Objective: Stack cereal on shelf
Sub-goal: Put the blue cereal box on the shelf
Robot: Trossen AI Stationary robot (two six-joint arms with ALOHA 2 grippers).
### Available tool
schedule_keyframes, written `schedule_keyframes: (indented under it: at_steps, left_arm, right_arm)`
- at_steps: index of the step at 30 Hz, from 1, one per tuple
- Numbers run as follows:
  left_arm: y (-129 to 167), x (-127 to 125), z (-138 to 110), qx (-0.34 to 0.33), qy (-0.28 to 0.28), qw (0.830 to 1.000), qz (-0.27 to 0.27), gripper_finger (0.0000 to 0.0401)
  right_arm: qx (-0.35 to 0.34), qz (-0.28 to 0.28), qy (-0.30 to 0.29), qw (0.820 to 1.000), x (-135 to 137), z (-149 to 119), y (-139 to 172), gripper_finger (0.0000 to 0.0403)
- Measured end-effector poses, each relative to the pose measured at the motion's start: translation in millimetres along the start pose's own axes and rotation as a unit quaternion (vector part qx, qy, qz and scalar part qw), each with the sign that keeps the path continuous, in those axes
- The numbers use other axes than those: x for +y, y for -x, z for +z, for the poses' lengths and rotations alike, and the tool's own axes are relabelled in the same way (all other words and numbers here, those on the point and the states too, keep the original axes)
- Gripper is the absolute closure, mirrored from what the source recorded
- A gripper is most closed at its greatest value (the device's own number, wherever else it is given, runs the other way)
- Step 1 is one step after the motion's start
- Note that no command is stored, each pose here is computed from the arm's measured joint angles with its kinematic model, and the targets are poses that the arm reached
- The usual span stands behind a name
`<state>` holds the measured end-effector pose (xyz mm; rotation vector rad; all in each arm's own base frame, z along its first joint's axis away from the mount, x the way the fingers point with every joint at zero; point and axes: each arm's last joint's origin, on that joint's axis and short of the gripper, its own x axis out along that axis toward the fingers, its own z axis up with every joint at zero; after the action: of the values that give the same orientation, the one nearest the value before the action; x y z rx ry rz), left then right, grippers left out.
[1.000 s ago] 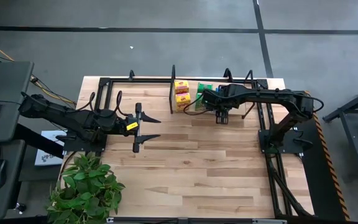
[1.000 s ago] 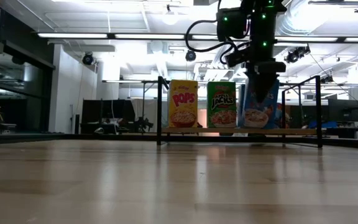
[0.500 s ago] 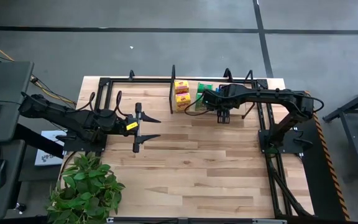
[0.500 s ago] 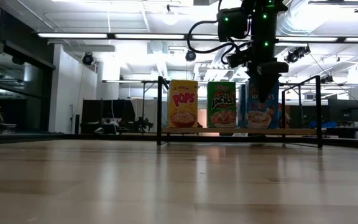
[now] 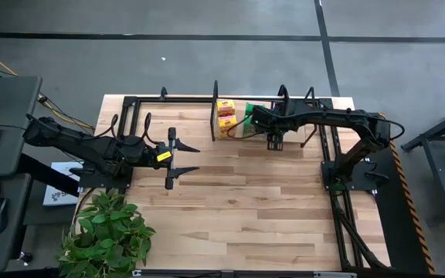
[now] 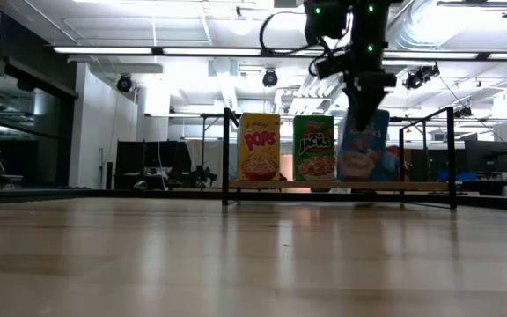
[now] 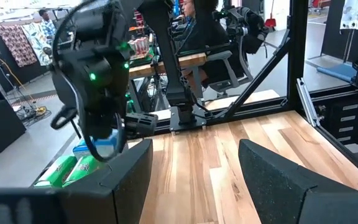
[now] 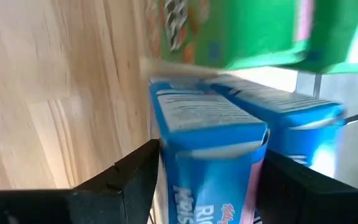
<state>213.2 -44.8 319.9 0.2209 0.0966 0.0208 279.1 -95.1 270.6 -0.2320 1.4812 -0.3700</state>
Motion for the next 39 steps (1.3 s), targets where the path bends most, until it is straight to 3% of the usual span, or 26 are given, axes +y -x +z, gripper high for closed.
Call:
schedule_keyframes:
  at_steps: [7,15,39]
  left_arm:
    - [0.0,0.0,-0.1,0.000,0.000,1.000,0.000,0.0172]
    - [0.0,0.1,-0.1,0.001,0.000,1.000,0.000,0.0172]
    - [0.0,0.0,-0.1,0.000,-0.004,1.000,0.000,0.0172]
  right_arm:
    - [-0.018,-0.004,-0.019,1.000,-8.1,4.9,18.2,0.0185]
    - [0.027,0.004,-0.024,0.999,-5.1,-3.8,15.4,0.0185]
    - [0.035,-0.030,0.002,0.999,-9.4,-4.5,21.5,0.0185]
